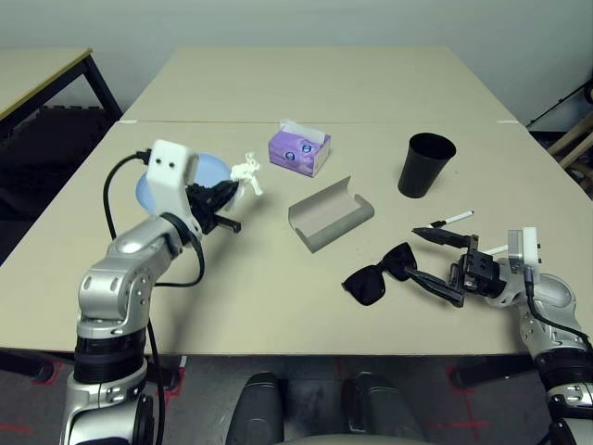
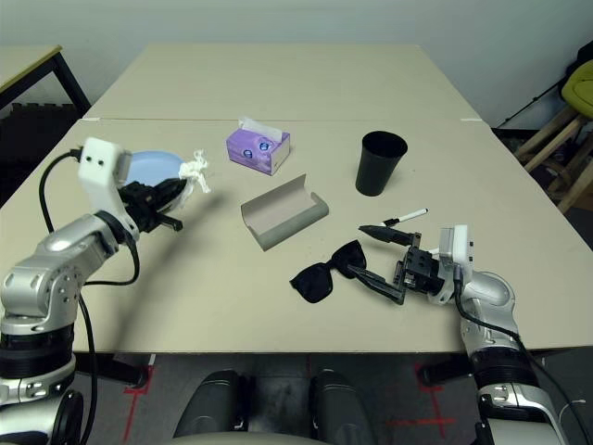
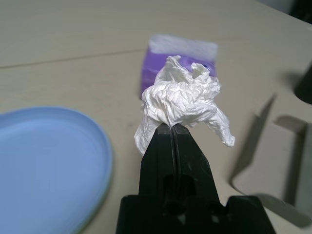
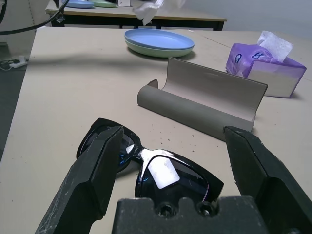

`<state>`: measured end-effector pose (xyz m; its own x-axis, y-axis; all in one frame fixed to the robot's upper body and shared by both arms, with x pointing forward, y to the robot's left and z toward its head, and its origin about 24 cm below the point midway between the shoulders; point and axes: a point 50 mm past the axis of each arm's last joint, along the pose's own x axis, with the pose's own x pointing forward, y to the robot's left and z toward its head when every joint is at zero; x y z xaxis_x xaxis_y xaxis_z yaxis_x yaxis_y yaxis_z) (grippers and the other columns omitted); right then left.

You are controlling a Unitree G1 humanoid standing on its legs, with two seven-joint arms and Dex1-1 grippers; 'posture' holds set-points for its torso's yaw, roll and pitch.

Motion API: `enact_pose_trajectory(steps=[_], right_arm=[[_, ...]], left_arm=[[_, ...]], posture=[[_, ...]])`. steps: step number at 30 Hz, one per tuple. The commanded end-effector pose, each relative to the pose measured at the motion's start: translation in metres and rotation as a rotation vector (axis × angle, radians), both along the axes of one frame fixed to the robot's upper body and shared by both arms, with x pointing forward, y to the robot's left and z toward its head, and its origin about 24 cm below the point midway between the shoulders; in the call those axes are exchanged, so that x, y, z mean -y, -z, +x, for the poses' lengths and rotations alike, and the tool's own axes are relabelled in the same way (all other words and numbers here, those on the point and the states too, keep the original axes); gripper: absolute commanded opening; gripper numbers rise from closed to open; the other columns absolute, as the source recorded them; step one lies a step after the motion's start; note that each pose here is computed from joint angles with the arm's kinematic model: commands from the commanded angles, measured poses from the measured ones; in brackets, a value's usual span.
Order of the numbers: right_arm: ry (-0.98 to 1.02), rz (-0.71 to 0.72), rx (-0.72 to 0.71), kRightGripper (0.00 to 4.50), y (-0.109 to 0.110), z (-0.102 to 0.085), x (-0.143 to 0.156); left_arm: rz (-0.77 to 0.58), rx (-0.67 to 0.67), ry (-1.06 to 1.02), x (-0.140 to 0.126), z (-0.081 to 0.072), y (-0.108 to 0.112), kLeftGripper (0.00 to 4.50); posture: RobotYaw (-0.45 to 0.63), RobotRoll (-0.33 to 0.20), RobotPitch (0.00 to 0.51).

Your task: Organize and tidy the items on the table.

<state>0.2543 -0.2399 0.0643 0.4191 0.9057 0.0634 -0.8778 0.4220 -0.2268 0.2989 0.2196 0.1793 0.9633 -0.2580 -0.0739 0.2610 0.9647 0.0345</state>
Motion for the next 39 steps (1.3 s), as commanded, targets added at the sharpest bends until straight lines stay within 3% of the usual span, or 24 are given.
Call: enact_pose_trajectory(steps=[1,8,14,17,27,32,39], right_arm=[[-0.003,-0.008,0.003,4.5,-0.002,0.002,0.001],[-0.004,-0.007,0.004,4.5,-0.002,0.002,0.001],[0.002,-0.008,0.006,4.5,-0.003,0.001,0.002],[0.012,-0.019,0.0,4.5,-0.002,0.001,0.003],[0.01,-0.035,0.002,4.5,-0.003,0.002,0.004],[0.011,-0.029,0.007,4.5,-0.004,0.003,0.003],[0.005,-0.015,0.01,4.5,-0.005,0.004,0.003]], left_arm=[[0.054,-0.005,-0.168,-0.016,0.008,0.01,0.03],[0.233,-0.036,-0.353,-0.027,0.019,0.034,0.03],[0.299,-0.048,-0.368,-0.027,0.027,0.047,0.07],[0.311,-0.049,-0.368,-0.028,0.03,0.051,0.69],[0.294,-0.019,-0.377,-0.037,0.032,0.046,4.47],[0.094,0.083,-0.244,-0.033,0.021,0.019,4.47],[-0.105,0.1,0.006,-0.03,-0.013,-0.005,4.47]], posture=[[0.15,0.0,0.04],[0.15,0.0,0.039],[0.13,0.0,0.039],[0.13,0.0,0.04],[0.13,0.0,0.039],[0.14,0.0,0.036],[0.15,0.0,0.036]])
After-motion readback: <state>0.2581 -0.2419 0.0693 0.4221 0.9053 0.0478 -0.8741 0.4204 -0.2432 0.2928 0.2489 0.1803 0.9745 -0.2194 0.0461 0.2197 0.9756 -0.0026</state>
